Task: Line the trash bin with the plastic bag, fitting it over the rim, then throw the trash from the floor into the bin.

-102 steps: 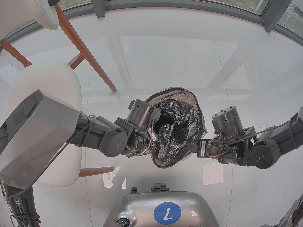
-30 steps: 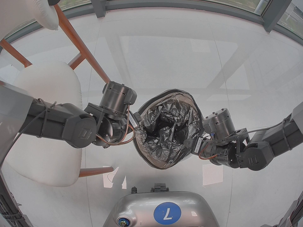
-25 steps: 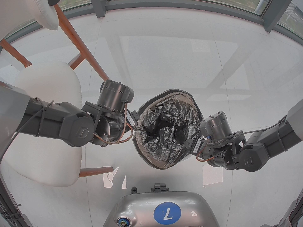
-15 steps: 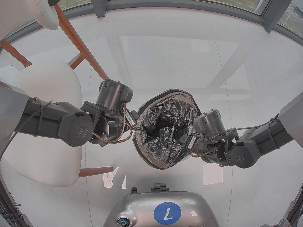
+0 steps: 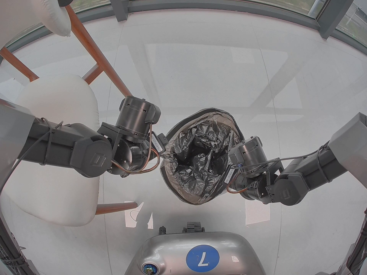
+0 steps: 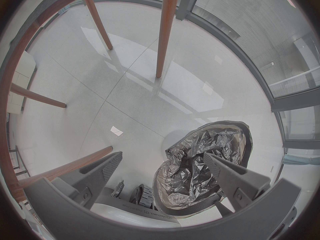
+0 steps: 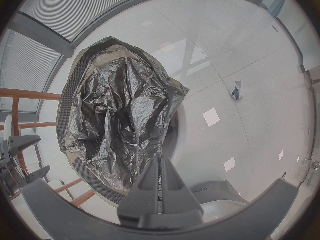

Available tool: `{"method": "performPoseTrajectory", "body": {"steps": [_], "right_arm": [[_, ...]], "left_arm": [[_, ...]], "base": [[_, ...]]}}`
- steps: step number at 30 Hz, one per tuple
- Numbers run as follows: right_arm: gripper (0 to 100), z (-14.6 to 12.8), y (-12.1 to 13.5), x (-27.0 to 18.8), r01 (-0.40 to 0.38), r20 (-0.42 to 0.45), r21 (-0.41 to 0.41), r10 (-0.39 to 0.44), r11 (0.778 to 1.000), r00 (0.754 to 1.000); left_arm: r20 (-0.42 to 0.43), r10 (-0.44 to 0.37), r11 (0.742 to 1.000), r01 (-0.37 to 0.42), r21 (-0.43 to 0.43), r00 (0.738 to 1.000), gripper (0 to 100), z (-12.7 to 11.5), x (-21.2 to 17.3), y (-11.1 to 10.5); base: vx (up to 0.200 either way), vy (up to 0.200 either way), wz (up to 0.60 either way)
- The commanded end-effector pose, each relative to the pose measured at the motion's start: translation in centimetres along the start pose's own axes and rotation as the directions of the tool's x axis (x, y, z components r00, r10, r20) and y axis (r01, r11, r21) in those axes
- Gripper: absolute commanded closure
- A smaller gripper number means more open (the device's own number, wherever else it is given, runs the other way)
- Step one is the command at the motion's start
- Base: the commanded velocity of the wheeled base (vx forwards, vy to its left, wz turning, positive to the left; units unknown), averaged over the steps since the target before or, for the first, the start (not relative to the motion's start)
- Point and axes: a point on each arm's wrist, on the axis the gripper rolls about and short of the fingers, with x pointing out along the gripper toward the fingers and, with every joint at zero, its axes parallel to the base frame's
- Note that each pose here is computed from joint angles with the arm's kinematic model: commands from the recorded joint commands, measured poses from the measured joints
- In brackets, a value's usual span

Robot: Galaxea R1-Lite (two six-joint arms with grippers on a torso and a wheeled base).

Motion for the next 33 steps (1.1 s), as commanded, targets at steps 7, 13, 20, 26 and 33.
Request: {"method": "performPoseTrajectory", "body": {"steps": [7,13,20,26,33], "right_arm": [[100,0.3,-0.6,-1.0,0.037,-0.024,-0.017,-0.038,0.999,0.999],[100,0.3,-1.1,-1.9,0.069,-0.051,-0.030,-0.070,0.997,0.996],[100,-0.4,-1.8,-1.6,0.094,-0.072,-0.053,-0.098,0.994,0.993],[100,-1.3,-2.6,-0.3,0.136,-0.096,-0.087,-0.144,0.987,0.985],[100,-0.7,-2.4,-0.9,0.121,-0.084,-0.077,-0.127,0.990,0.988]], "left_arm": [[0.002,-0.002,1.000,0.002,-0.002,1.000,0,0.0,0.0,0.0],[0.002,-0.007,1.000,0.007,-0.001,1.000,0,-0.1,-0.1,-0.2],[0.002,-0.006,1.000,0.006,-0.006,1.000,0,-0.1,0.0,-0.2],[0.002,-0.005,1.000,0.005,-0.005,1.000,0,-0.1,-0.1,-0.1],[0.001,-0.001,1.000,0.001,-0.008,1.000,0,0.0,-0.1,0.0]], "base": [[0.000,0.000,0.00],[0.000,0.000,0.00],[0.000,0.000,0.00],[0.000,0.000,0.00],[0.000,0.000,0.00]]}}
